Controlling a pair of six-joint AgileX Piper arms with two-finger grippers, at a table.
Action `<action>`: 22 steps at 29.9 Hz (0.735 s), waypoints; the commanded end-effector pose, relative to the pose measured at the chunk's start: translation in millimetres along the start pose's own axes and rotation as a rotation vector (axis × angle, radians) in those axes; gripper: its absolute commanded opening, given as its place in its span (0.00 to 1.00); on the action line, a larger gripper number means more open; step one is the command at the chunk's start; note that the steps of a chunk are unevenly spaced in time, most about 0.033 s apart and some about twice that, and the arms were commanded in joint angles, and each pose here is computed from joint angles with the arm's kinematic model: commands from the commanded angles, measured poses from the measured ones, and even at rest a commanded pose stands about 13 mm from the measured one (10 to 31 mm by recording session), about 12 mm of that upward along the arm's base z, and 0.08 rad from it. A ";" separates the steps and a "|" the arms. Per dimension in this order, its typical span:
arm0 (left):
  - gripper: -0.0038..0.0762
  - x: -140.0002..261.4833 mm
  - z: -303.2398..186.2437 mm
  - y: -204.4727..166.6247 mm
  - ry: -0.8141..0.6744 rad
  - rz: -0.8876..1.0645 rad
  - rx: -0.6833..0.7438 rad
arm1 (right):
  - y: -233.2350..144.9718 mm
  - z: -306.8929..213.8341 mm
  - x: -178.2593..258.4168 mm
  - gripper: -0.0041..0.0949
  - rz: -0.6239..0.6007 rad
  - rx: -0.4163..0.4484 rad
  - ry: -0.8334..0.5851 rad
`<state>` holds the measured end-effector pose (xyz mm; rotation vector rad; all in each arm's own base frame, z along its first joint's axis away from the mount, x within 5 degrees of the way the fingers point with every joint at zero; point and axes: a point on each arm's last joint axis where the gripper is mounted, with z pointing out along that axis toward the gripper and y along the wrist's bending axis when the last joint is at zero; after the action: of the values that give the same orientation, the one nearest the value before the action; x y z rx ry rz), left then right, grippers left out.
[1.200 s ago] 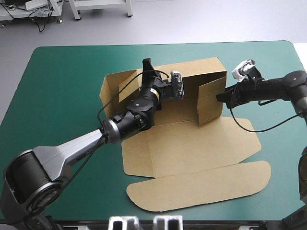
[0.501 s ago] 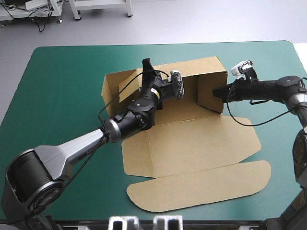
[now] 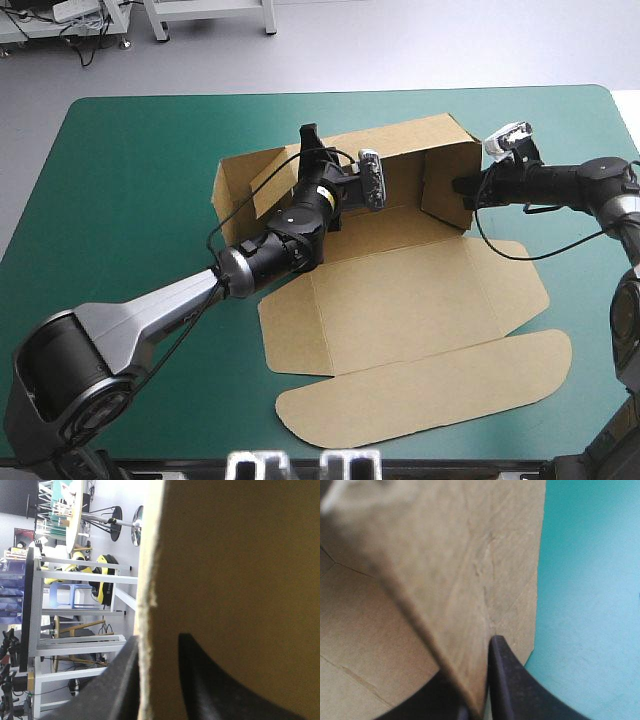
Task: Fold the box
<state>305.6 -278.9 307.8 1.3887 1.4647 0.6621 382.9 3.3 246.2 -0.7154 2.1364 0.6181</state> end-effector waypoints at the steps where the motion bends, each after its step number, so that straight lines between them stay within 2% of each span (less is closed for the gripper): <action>1: 0.53 -3.9 -14.1 23.5 -0.028 0.031 -0.095 | 17.1 -12.1 -15.3 0.04 0.011 -0.099 -0.043; 3: 0.64 -3.6 -14.4 26.1 -0.021 0.070 -0.125 | 17.0 -12.1 -15.0 0.04 0.016 -0.099 -0.040; 6: 0.68 -4.4 -15.2 28.6 -0.021 0.109 -0.156 | 16.3 -11.9 -12.4 0.04 0.019 -0.090 -0.011; 15: 0.44 -42.1 -47.4 14.8 -0.075 0.154 -0.237 | 14.1 -11.8 -8.2 0.04 0.037 -0.066 0.035; 22: 0.40 -67.3 -92.9 12.7 -0.161 0.097 -0.261 | 13.9 -11.8 -7.9 0.04 0.057 -0.062 0.040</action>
<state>237.7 -329.8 328.3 1.4148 1.1920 0.7744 382.1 1.6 245.7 -0.6613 2.1993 0.6282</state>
